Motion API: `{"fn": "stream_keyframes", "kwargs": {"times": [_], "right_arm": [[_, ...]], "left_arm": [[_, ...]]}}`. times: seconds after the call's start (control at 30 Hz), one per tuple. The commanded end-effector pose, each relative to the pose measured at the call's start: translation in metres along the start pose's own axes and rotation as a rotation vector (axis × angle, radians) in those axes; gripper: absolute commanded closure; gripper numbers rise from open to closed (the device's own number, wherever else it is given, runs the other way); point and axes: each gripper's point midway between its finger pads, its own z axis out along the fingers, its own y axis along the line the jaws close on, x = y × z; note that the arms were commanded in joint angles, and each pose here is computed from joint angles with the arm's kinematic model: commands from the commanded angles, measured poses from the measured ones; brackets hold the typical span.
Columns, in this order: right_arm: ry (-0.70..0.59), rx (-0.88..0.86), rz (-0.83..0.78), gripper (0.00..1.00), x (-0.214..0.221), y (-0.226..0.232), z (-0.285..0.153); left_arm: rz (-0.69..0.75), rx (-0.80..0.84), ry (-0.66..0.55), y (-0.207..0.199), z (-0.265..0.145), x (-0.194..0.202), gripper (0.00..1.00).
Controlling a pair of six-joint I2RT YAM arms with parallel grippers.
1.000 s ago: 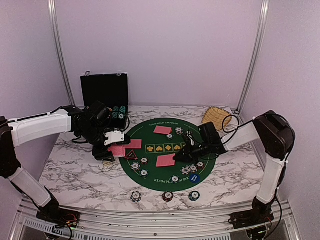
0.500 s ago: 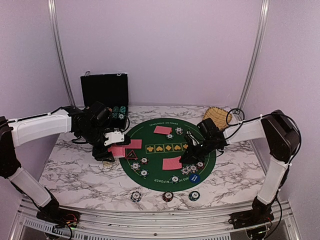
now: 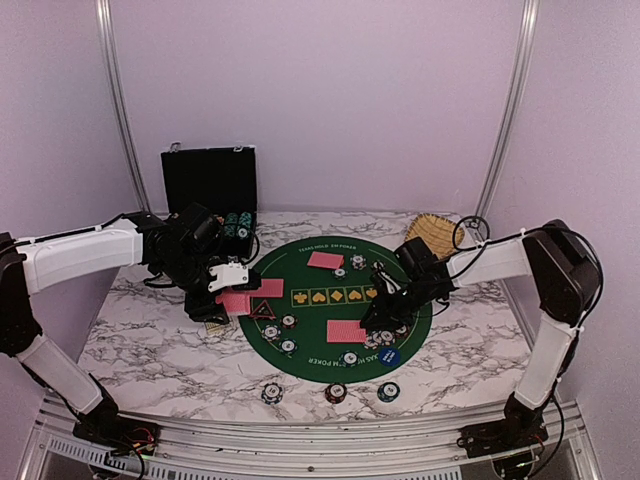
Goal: Distribute texas hold em gaming equipment
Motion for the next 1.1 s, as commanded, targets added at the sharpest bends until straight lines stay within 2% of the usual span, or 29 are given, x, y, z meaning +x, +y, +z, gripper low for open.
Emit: {"fn": "stream_keyframes", "kwargs": {"times": [0.0, 0.1, 0.23, 0.37, 0.43, 0.53, 0.57, 0.8, 1.07], "right_arm": [[-0.022, -0.006, -0.04, 0.77, -0.013, 0.013, 0.0], [-0.044, 0.036, -0.049, 0.74, -0.019, 0.012, -0.004], [-0.167, 0.077, -0.089, 0.67, -0.044, 0.028, -0.032], [-0.276, -0.051, -0.094, 0.44, -0.062, 0.069, -0.05], [-0.288, -0.095, -0.107, 0.32, -0.063, 0.09, -0.048], [-0.28, -0.156, -0.139, 0.04, -0.058, 0.121, -0.035], [-0.277, -0.175, -0.137, 0.01, -0.056, 0.129, -0.03], [-0.29, -0.352, -0.126, 0.01, -0.049, 0.169, -0.013], [-0.143, -0.488, -0.114, 0.04, -0.019, 0.207, 0.036]], "left_arm": [[0.005, 0.014, -0.017, -0.005, -0.009, -0.002, 0.61], [0.009, 0.01, -0.019, -0.005, -0.01, -0.002, 0.61], [0.008, 0.009, -0.02, -0.005, -0.01, -0.002, 0.61], [0.006, 0.01, -0.022, -0.003, -0.01, -0.004, 0.61], [0.003, 0.012, -0.028, -0.004, -0.011, -0.005, 0.62], [0.005, 0.01, -0.025, -0.003, -0.01, -0.005, 0.63], [0.006, 0.008, -0.023, -0.003, -0.01, -0.005, 0.63], [-0.001, 0.002, -0.03, -0.001, -0.012, -0.007, 0.65], [-0.007, 0.004, -0.042, 0.0, -0.014, -0.011, 0.67]]}}
